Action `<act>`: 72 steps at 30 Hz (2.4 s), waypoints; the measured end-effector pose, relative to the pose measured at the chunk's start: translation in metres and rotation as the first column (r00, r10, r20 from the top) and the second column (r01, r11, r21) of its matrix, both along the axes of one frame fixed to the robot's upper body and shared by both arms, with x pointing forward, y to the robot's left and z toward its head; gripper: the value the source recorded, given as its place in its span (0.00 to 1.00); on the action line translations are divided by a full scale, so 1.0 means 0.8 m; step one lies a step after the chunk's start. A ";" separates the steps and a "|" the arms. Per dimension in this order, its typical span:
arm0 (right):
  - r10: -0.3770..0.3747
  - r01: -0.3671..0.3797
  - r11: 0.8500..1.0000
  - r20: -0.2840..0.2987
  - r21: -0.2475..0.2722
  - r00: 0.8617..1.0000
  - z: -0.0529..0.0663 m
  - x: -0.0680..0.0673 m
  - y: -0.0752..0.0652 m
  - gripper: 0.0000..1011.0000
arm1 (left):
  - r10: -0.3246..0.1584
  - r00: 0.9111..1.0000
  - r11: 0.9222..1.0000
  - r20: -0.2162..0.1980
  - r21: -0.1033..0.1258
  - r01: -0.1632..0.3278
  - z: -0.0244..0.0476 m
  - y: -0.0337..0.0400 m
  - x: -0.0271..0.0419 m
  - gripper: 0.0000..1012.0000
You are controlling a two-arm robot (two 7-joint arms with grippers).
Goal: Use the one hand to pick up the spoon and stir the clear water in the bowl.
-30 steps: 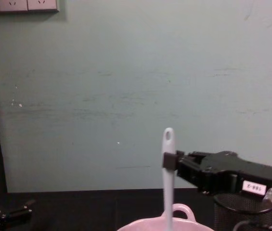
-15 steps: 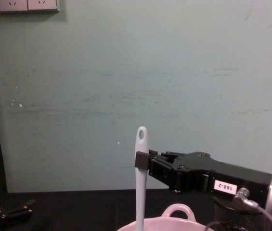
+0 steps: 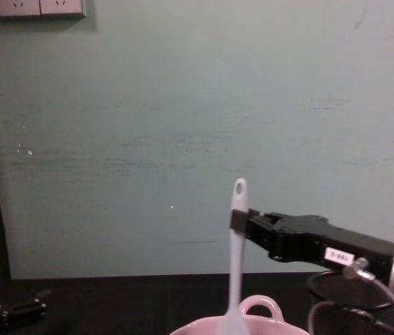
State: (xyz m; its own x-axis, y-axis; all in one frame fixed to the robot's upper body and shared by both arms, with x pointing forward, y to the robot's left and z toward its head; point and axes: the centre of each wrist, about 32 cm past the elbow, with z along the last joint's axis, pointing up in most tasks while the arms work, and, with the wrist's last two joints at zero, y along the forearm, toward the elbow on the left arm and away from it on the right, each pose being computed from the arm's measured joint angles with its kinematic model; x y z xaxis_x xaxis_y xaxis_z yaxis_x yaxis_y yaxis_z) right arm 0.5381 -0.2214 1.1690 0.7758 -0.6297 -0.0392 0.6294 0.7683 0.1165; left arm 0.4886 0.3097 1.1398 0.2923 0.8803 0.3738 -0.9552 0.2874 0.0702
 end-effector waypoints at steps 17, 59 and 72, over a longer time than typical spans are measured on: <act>0.004 0.002 0.996 0.072 -0.087 0.997 0.010 -0.028 -0.016 0.11 | 0.000 1.000 1.000 0.000 0.000 0.000 0.0000 0.0000 0.0000 0.99; -0.077 0.076 0.997 0.012 0.024 0.997 -0.006 -0.008 -0.011 0.11 | 0.000 1.000 1.000 0.000 0.000 0.000 0.0000 0.0000 0.0000 0.99; -0.022 0.023 0.999 0.044 -0.022 0.999 -0.002 -0.032 -0.014 0.11 | 0.000 1.000 1.000 0.000 0.000 0.000 0.0000 0.0000 0.0000 0.99</act>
State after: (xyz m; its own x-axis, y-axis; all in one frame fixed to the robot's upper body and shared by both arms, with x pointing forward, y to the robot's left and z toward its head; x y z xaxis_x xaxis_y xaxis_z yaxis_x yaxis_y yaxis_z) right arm 0.5125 -0.2324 1.1673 0.7618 -0.6477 0.0086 0.6417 0.7564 0.1270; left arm 0.4886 0.3097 1.1398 0.2923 0.8803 0.3738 -0.9552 0.2874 0.0702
